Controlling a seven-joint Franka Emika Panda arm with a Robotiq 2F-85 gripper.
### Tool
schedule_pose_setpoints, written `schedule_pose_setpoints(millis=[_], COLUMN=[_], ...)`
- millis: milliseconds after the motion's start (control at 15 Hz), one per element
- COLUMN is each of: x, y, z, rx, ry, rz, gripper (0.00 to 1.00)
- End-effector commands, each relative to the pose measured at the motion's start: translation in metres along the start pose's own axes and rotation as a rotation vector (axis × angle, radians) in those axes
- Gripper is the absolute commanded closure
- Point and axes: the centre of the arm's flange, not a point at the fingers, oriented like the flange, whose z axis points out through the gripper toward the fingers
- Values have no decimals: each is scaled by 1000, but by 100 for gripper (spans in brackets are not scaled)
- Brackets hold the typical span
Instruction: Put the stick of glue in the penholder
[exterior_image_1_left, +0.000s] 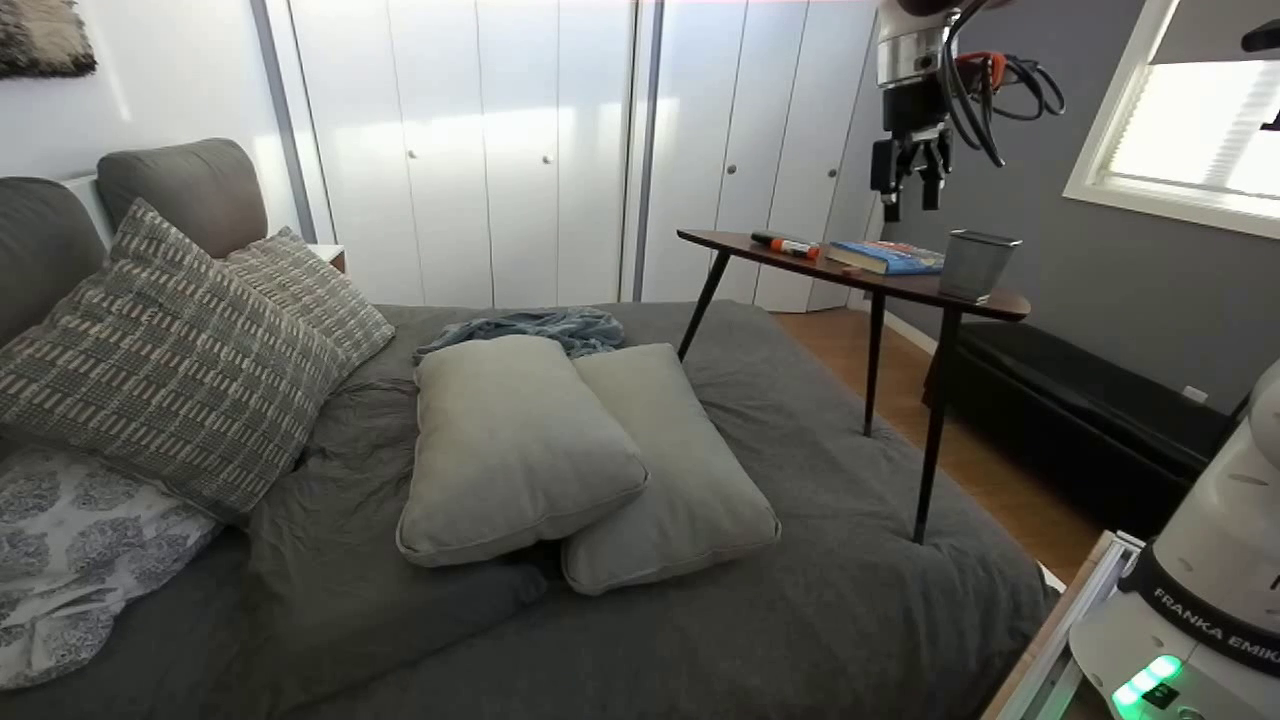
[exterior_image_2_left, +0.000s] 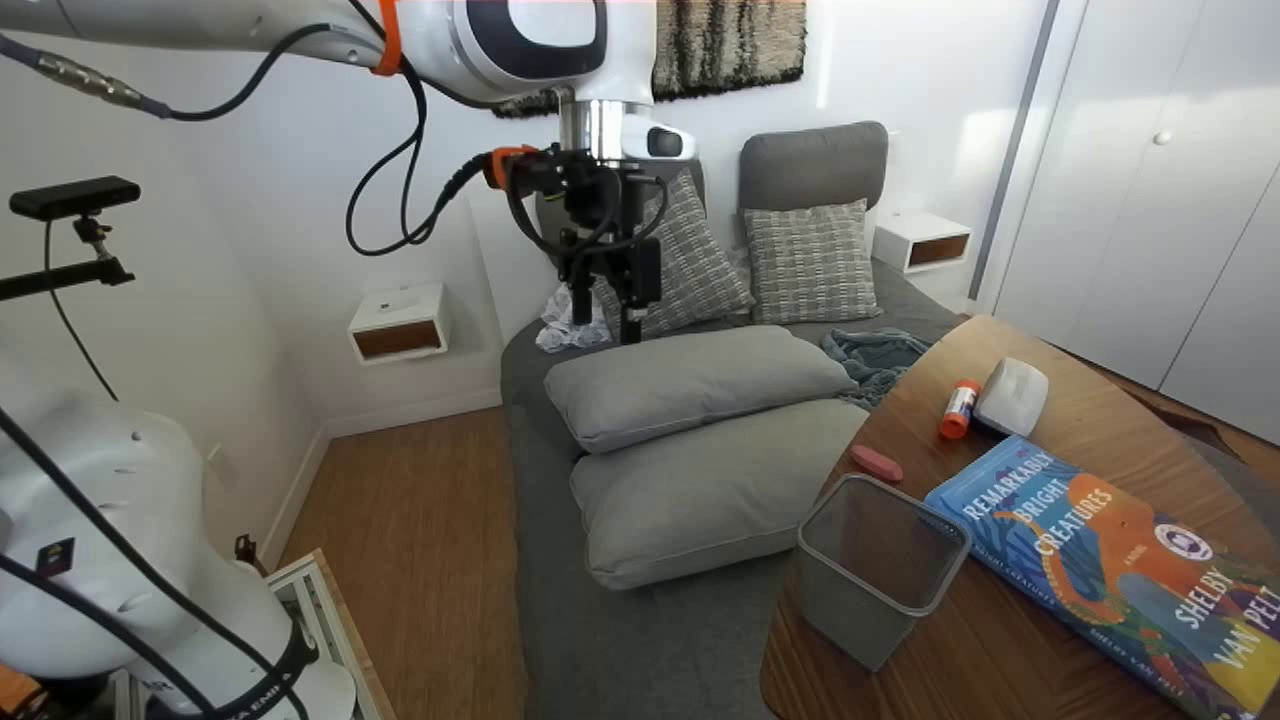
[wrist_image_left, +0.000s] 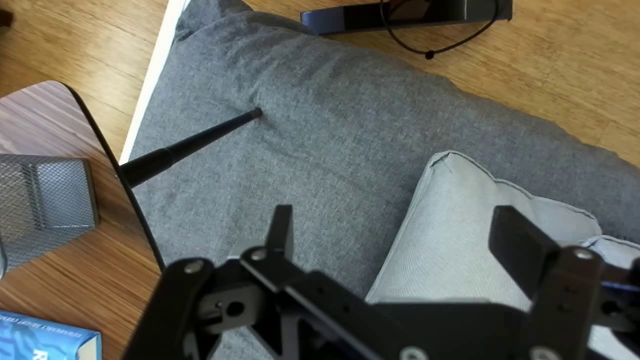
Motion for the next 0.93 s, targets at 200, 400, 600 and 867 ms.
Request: schedule_pose_setpoints(millis=[200,400,600,867], x=[17,34,50,63], y=[38,78,111,139], z=[5,3,1,-7], rx=[41,48,16,-42], ry=[-11,17,71,76], rz=[276,438,504,330], gripper=[0,0,0,0])
